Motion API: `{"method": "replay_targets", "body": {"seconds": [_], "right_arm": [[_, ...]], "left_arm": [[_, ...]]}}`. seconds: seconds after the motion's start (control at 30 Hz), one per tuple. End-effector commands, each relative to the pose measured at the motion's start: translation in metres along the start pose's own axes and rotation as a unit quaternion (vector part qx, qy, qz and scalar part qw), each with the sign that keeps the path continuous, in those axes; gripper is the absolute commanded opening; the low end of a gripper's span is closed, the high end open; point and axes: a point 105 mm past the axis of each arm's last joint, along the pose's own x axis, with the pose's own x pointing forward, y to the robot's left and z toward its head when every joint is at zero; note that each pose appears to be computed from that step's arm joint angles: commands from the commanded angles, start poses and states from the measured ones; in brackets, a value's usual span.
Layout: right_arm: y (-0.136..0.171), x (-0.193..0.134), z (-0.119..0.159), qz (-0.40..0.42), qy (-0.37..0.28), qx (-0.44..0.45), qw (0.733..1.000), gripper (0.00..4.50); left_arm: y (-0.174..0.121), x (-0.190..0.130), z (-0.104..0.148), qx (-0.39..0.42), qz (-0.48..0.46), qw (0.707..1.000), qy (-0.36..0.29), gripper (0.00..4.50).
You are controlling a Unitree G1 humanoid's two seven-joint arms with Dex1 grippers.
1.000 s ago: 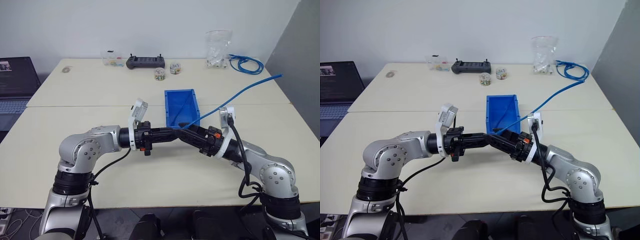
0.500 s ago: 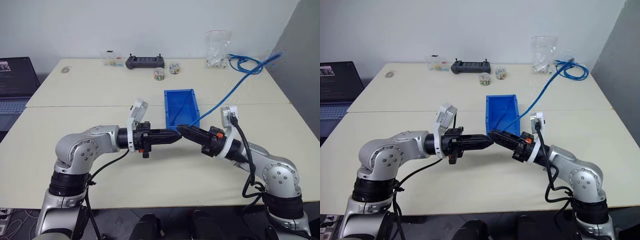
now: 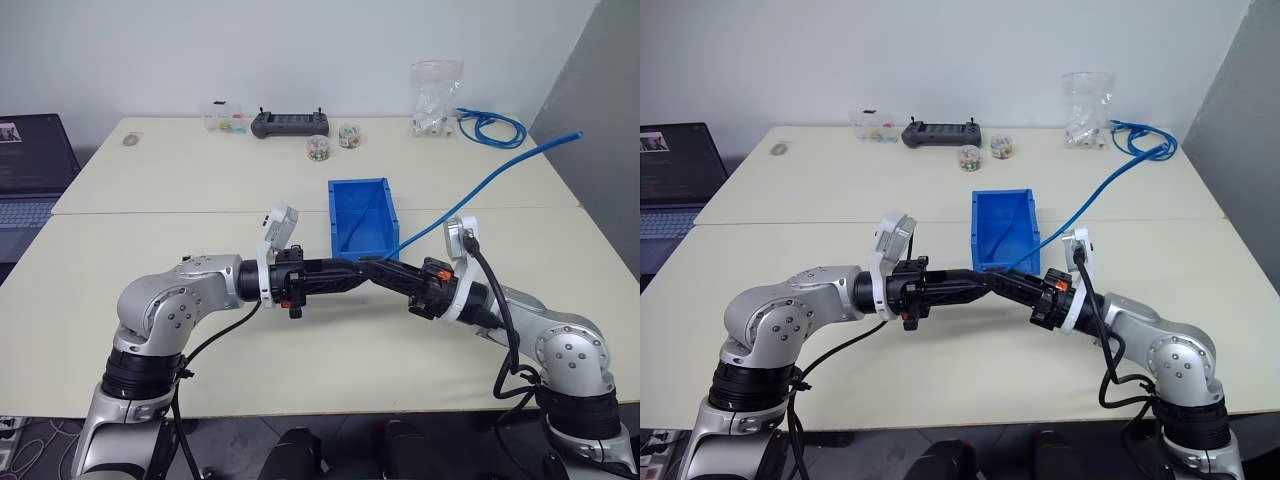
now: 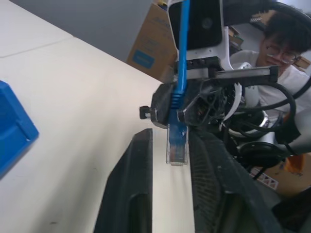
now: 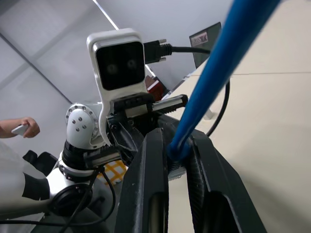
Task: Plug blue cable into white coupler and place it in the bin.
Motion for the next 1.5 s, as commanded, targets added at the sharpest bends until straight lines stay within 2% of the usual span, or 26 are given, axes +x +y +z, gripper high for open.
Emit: {"method": "replay_targets", "body": {"seconds": [0.03,0.13,0.27,0.43,0.47,0.6,0.73,0.83,0.9,1.0,1.1,1.27,1.5], "right_arm": [[0.018,0.001,0.005,0.033,-0.001,-0.027,0.999,0.2],[0.015,0.0,0.004,0.025,0.002,-0.034,0.999,0.2],[0.01,-0.002,0.002,0.012,0.008,-0.046,0.999,0.19],[-0.003,-0.008,0.002,-0.012,0.012,-0.064,0.998,0.19],[-0.006,-0.009,0.002,-0.017,0.011,-0.066,0.998,0.19],[-0.016,-0.014,0.004,-0.037,0.008,-0.077,0.996,0.19],[-0.02,-0.016,0.002,-0.045,0.01,-0.083,0.996,0.18],[-0.022,-0.016,-0.001,-0.045,0.015,-0.084,0.995,0.18],[-0.023,-0.015,-0.003,-0.043,0.018,-0.084,0.995,0.18],[-0.023,-0.014,-0.003,-0.041,0.021,-0.085,0.995,0.18],[-0.024,-0.013,-0.003,-0.039,0.022,-0.087,0.995,0.18],[-0.024,-0.01,-0.001,-0.034,0.021,-0.089,0.995,0.18],[-0.023,-0.012,0.0,-0.04,0.02,-0.094,0.995,0.18]], "left_arm": [[0.007,-0.007,0.011,0.029,0.034,0.999,-0.019,2.11],[0.006,-0.01,0.009,0.041,0.04,0.998,-0.009,2.56],[0.002,-0.017,0.004,0.069,0.057,0.996,0.009,3.41],[0.008,-0.032,-0.002,0.098,0.134,0.986,0.005,4.44],[0.011,-0.037,-0.004,0.104,0.159,0.982,0.002,4.5],[0.037,-0.067,-0.017,0.135,0.336,0.932,-0.031,4.5],[0.042,-0.09,-0.046,0.148,0.436,0.888,-0.019,4.5],[0.053,-0.125,-0.071,0.134,0.548,0.826,0.007,4.5],[0.06,-0.143,-0.076,0.124,0.594,0.795,0.013,4.5],[0.07,-0.164,-0.081,0.104,0.636,0.764,0.018,4.5],[0.081,-0.175,-0.078,0.098,0.653,0.75,0.02,4.5],[0.105,-0.186,-0.063,0.084,0.663,0.744,0.022,4.5],[0.12,-0.196,-0.052,0.051,0.674,0.737,0.007,4.5]]}}
